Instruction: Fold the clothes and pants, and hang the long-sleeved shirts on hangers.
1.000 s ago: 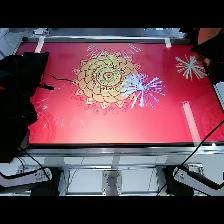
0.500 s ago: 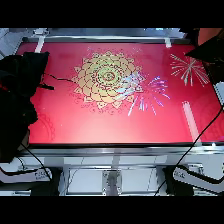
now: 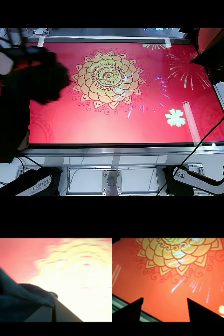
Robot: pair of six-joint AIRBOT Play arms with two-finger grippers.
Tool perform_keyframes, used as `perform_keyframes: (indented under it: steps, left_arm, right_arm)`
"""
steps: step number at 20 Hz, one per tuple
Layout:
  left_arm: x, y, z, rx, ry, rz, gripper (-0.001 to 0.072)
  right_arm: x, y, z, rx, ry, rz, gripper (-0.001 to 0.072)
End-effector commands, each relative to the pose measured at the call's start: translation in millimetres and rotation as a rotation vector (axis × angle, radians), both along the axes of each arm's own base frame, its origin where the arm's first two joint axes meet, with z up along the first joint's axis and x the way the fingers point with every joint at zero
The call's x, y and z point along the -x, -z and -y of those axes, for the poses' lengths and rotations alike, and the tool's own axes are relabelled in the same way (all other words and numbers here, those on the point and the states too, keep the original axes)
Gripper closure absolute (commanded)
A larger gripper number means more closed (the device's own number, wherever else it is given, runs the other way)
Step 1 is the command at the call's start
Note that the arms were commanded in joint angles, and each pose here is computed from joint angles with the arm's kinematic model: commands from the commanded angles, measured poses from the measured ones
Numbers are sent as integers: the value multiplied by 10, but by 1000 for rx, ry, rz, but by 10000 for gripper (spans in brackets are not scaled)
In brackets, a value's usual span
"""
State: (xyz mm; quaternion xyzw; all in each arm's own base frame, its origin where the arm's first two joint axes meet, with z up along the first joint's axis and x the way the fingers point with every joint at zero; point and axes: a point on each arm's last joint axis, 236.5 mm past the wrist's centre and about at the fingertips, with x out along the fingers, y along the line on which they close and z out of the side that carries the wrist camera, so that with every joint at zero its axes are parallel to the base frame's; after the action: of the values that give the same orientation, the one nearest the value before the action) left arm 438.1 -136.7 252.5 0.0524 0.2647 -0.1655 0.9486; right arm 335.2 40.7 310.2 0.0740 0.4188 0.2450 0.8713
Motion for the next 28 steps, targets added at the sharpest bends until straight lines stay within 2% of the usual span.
perform_keyframes:
  steps: [1, 4, 7, 8, 9, 10, 13, 15, 17, 18, 20, 24, 26, 28]
  left_arm:
    - [776, 63, 1627, 94, 381, -56, 695]
    - [1459, 726, 2669, 29, 626, -198, 695]
    - [2026, 1641, 3340, -88, 773, -339, 693]
    - [2121, 1866, 3486, -103, 791, -360, 635]
    - [2129, 1960, 3584, -98, 796, -353, 335]
    - [2060, 1919, 3639, -74, 787, -326, -13]
    - [1304, 1240, 3210, -41, 601, -181, 10]
    - [623, 723, 2346, -105, 375, -52, 11]
    - [101, 499, 1215, -148, 85, -53, 11]
    - [-59, 555, 706, -126, -44, -113, 11]
    - [-248, 906, -26, -71, -215, -262, 11]
    - [-472, 1795, -839, 53, -413, -517, 11]
    - [-420, 2195, -1088, 68, -475, -646, 12]
    - [-301, 2531, -1173, 92, -478, -777, 12]
  right_arm:
    - [1, 102, 250, 93, 83, -25, 81]
    - [-43, 202, 413, 137, 133, -54, 81]
    - [-151, 259, 451, 130, 143, -59, 81]
    - [-180, 298, 460, 126, 142, -71, 82]
    - [-219, 349, 475, 122, 141, -85, 81]
    - [-254, 395, 489, 119, 140, -98, 81]
    - [-357, 577, 642, 136, 162, -145, 82]
    - [-392, 671, 842, 129, 208, -175, 83]
    - [-370, 768, 1035, 114, 257, -208, 83]
    - [-345, 825, 1097, 101, 280, -233, 83]
    - [-313, 939, 1130, 83, 292, -274, 84]
    - [-245, 1235, 777, -5, 187, -372, 84]
    - [-201, 1423, 663, -14, 156, -399, 85]
    - [-113, 1590, 623, -28, 155, -423, 90]
